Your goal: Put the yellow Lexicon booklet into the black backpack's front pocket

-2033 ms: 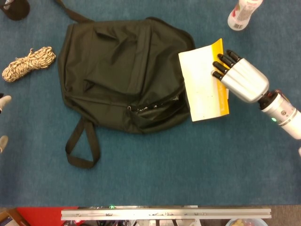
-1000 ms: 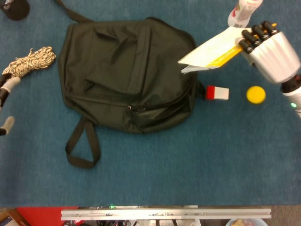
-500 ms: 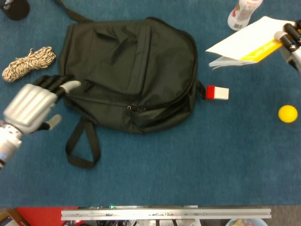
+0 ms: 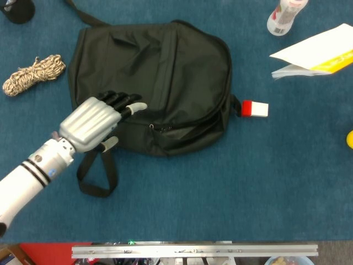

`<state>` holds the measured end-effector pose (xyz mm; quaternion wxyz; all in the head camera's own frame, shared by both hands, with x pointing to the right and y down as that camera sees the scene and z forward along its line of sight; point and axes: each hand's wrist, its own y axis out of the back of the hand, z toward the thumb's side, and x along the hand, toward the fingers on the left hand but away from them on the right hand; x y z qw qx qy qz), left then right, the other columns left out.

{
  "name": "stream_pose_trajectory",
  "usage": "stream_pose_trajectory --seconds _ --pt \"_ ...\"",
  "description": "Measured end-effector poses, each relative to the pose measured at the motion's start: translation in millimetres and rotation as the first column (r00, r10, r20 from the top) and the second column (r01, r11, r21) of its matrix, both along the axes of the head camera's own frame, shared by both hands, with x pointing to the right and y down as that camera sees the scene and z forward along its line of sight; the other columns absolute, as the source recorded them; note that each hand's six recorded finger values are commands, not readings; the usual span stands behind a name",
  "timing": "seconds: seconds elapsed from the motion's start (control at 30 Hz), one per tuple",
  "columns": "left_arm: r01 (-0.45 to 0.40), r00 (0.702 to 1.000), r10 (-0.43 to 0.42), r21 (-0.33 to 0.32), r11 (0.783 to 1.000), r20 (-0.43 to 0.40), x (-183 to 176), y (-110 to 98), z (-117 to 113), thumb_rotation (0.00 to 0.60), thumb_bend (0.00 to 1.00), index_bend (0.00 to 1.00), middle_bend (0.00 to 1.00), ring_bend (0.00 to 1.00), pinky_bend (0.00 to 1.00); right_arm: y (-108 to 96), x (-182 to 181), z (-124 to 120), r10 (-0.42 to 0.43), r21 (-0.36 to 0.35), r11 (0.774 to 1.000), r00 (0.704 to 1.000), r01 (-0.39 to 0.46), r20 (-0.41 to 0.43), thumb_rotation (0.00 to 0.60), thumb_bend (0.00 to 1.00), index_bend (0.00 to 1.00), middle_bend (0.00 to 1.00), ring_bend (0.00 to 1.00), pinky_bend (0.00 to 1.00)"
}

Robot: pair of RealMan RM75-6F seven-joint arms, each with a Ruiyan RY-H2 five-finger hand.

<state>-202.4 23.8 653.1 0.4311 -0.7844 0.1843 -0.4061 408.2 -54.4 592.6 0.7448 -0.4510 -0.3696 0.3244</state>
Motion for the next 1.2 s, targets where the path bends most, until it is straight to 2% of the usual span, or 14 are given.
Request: stream_pose_trajectory --seconds 0.33,0.67,0.93,1.2 --pt "0.013 1.000 -0.014 -0.007 1.000 -0.018 22 -11 7 0.600 0.29 0.13 0.10 0.13 0.17 1 8 -4 0.020 0.005 1.000 1.000 -0.020 -0.008 0.600 0.39 0.80 0.71 0.55 0.53" --pt "-0.005 1.000 0.004 -0.040 0.999 -0.030 57 -13 22 0.600 0.29 0.12 0.09 0.13 0.17 2 16 -6 0.039 0.011 0.999 0.999 -0.039 -0.016 0.600 0.39 0.80 0.72 0.55 0.53" --pt "-0.044 0.999 0.043 -0.028 0.999 -0.016 97 -17 35 0.600 0.29 0.10 0.09 0.12 0.17 5 25 -7 0.064 0.011 0.998 0.998 -0.063 -0.016 0.600 0.39 0.80 0.72 0.55 0.53" --pt "-0.036 0.999 0.037 -0.034 0.999 0.024 128 -21 50 0.600 0.29 0.06 0.07 0.11 0.17 7 30 -7 0.073 0.006 0.997 0.997 -0.073 -0.015 0.600 0.39 0.80 0.72 0.55 0.53"
